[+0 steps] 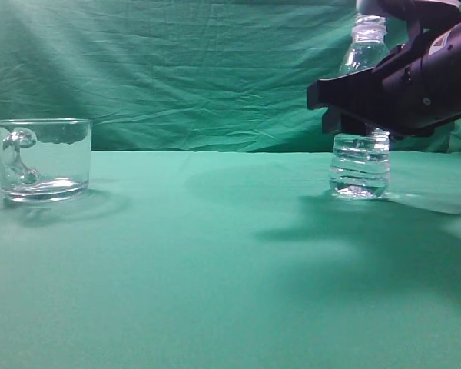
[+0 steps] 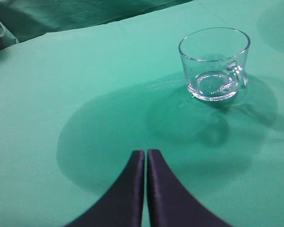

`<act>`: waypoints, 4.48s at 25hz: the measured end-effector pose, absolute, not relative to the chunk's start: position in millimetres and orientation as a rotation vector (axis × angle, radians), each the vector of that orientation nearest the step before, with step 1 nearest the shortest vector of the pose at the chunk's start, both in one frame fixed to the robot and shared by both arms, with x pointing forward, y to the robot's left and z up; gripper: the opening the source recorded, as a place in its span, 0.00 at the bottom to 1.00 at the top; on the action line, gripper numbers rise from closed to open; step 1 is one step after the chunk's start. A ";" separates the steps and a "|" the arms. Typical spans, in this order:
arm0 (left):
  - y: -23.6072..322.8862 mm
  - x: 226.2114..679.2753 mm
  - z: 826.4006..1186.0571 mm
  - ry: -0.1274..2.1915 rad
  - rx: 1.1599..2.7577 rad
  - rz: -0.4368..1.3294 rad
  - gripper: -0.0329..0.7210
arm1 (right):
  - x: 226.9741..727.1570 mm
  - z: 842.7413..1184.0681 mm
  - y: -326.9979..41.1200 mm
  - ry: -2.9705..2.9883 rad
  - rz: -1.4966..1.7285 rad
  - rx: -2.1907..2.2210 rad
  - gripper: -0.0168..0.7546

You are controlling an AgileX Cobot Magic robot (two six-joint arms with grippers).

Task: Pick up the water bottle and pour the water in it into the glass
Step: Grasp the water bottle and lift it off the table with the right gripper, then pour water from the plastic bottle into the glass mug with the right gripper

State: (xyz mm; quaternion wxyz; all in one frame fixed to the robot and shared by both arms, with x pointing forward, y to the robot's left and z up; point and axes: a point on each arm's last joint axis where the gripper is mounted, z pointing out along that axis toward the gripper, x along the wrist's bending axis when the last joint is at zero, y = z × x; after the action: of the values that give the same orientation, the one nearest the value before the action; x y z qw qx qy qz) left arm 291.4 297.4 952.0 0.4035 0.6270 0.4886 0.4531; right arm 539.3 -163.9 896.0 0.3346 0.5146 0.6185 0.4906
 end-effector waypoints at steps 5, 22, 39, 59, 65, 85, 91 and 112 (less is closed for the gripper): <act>297.4 291.4 952.0 1.234 1.584 1.144 0.04 | 537.2 897.4 -159.7 1.704 1.258 1.242 0.51; 297.4 291.4 952.0 1.234 1.584 1.144 0.04 | 562.5 1001.6 -120.7 2.096 1.063 0.837 0.44; 297.4 291.4 952.0 1.234 1.584 1.144 0.04 | 589.3 1005.4 -23.0 2.244 0.844 0.286 0.44; 297.4 291.4 952.0 1.234 1.584 1.144 0.04 | 636.3 971.9 37.6 2.122 0.745 -0.114 0.44; 297.4 291.4 952.0 1.234 1.584 1.144 0.04 | 637.8 969.0 41.1 2.076 0.695 -0.263 0.44; 297.4 291.4 952.0 1.234 1.584 1.144 0.04 | 636.8 961.3 45.8 1.972 0.568 -0.586 0.44; 297.4 291.4 952.0 1.234 1.584 1.144 0.04 | 645.8 957.3 38.8 1.967 0.536 -0.595 0.44; 297.4 291.4 952.0 1.234 1.584 1.144 0.04 | 649.0 957.0 39.7 1.934 0.515 -0.651 0.44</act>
State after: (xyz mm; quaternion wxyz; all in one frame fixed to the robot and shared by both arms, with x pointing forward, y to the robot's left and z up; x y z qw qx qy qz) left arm 291.4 297.4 952.0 0.4035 0.6270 0.4886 0.4531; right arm 649.0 39.7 957.0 0.4955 -0.2687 0.7982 0.2125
